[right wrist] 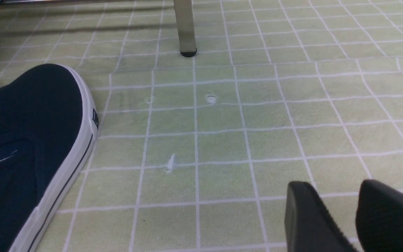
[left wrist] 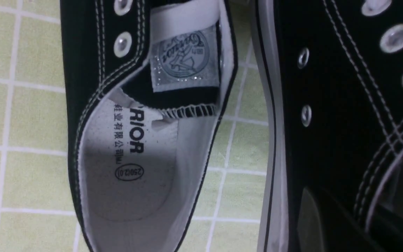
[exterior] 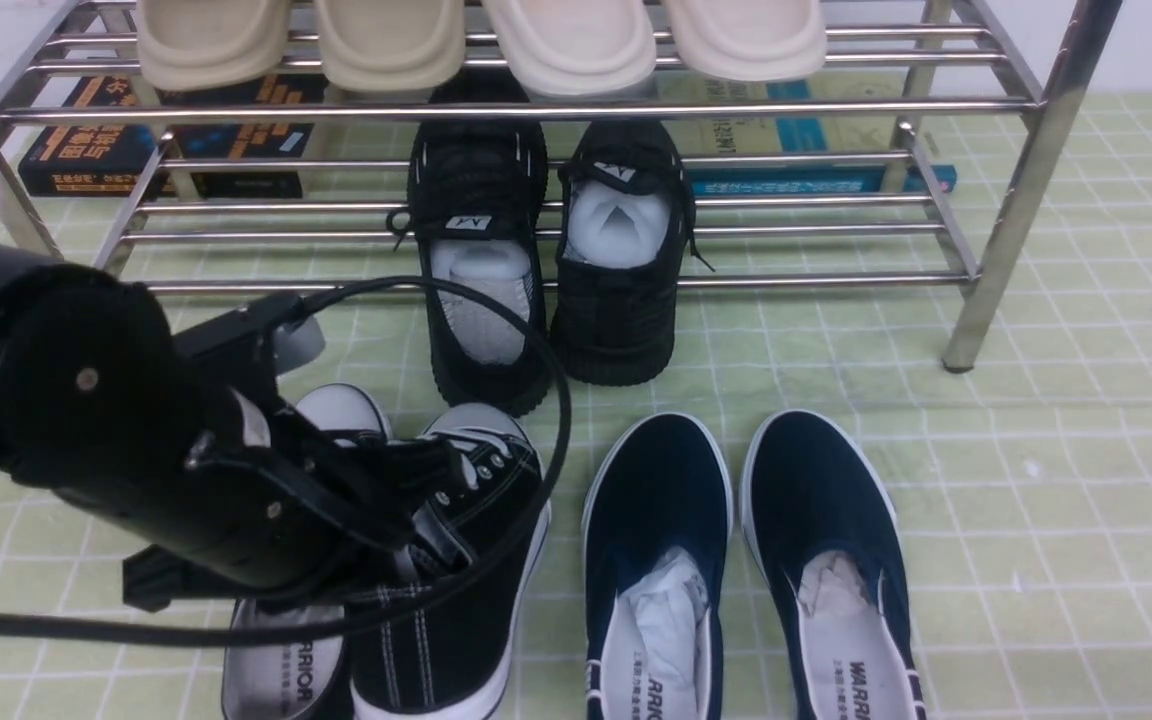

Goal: Take the shoes off the shelf with your hand from the green coffee tablecloth.
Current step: 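Set the held shoe down on the floor in front of the rack with the left gripper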

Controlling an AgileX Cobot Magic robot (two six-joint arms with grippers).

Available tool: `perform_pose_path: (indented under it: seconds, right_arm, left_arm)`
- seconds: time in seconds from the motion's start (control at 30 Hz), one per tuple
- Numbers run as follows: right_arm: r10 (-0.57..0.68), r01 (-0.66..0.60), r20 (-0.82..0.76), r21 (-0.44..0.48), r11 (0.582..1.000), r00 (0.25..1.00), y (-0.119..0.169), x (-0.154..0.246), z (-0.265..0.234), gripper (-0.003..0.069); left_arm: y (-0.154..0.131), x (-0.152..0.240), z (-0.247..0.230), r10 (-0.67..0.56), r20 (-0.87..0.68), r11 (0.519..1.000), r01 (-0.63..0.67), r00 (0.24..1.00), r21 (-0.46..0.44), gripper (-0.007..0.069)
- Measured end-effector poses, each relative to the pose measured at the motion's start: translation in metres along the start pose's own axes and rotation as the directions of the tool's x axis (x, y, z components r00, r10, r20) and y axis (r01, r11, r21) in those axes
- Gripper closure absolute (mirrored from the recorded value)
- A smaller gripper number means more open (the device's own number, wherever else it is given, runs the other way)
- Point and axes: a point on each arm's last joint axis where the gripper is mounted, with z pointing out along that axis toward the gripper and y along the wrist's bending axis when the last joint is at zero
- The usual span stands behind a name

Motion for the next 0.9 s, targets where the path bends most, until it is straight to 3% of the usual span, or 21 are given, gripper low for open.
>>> perform_pose_path:
  seconds: [0.47, 0.9]
  right_arm:
    - [0.000, 0.000, 0.000, 0.000, 1.000, 1.000, 0.000, 0.000, 0.000, 0.0418]
    - [0.000, 0.000, 0.000, 0.000, 1.000, 1.000, 0.000, 0.000, 0.000, 0.0418]
  left_arm:
    - [0.008, 0.011, -0.020, 0.005, -0.045, 0.999, -0.007, 0.999, -0.032, 0.0604]
    - [-0.001, -0.002, 0.007, -0.039, -0.004, 0.999, 0.039, 0.999, -0.004, 0.0603]
